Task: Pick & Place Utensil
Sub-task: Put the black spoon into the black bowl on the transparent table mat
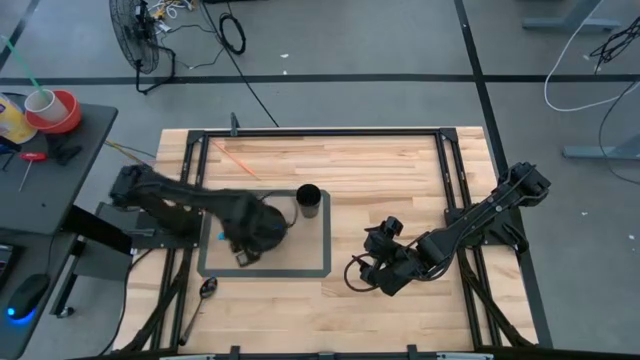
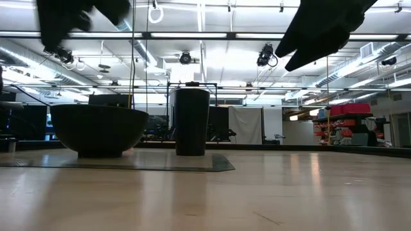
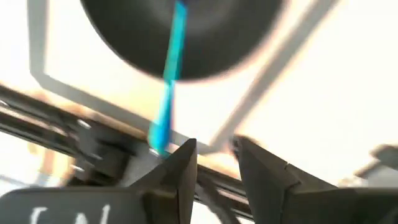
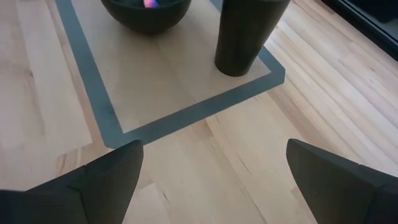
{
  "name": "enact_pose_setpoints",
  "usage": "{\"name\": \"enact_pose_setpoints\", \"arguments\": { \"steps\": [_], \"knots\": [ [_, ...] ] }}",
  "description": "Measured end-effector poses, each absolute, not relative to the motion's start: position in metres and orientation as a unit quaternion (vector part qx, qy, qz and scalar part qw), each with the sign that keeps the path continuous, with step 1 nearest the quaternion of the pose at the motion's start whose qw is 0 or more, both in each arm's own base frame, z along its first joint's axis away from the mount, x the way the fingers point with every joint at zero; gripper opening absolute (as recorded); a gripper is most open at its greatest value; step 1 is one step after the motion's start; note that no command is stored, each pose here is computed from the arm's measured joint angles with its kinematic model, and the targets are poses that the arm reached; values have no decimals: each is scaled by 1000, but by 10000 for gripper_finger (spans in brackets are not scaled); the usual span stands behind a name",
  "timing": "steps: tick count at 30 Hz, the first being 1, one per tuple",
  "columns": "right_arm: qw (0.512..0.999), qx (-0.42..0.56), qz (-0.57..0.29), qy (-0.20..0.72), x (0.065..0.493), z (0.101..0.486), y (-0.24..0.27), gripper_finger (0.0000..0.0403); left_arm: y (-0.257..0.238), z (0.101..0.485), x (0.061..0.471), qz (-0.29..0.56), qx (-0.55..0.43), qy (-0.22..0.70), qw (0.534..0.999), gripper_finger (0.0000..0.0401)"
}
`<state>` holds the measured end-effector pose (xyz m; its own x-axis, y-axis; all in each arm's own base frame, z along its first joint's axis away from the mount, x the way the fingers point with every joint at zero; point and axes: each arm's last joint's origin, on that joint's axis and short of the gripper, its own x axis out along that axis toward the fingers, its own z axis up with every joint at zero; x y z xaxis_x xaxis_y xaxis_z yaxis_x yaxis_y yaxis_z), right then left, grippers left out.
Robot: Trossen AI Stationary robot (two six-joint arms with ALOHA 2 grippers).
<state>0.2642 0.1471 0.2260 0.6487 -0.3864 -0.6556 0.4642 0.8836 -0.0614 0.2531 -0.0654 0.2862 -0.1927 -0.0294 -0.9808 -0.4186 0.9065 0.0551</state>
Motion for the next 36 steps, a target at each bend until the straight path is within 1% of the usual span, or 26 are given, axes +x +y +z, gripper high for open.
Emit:
{"name": "enact_pose_setpoints", "arguments": {
  "steps": [3, 7, 11, 16, 21, 24, 31, 36],
  "knots": [
    [911, 58, -228, 339, 266, 227, 148, 400, -93, 302, 231, 169, -178, 734, 633, 124],
    [919, 59, -214, 325, 270, 230, 151, 400, -131, 309, 204, 198, -210, 714, 638, 124],
    [925, 57, -204, 316, 273, 232, 153, 400, -165, 293, 186, 223, -244, 699, 635, 124],
    [928, 55, -198, 309, 274, 233, 153, 400, -191, 251, 175, 232, -310, 674, 628, 124],
    [929, 55, -197, 308, 275, 234, 154, 400, -204, 211, 160, 246, -377, 667, 593, 124],
    [929, 53, -197, 308, 275, 234, 154, 400, -206, 194, 152, 252, -394, 663, 585, 124],
    [929, 54, -199, 308, 275, 234, 152, 400, -206, 184, 145, 263, -395, 663, 578, 124],
    [929, 54, -200, 308, 275, 234, 152, 400, -205, 179, 140, 267, -389, 683, 558, 124]
  ]
}}
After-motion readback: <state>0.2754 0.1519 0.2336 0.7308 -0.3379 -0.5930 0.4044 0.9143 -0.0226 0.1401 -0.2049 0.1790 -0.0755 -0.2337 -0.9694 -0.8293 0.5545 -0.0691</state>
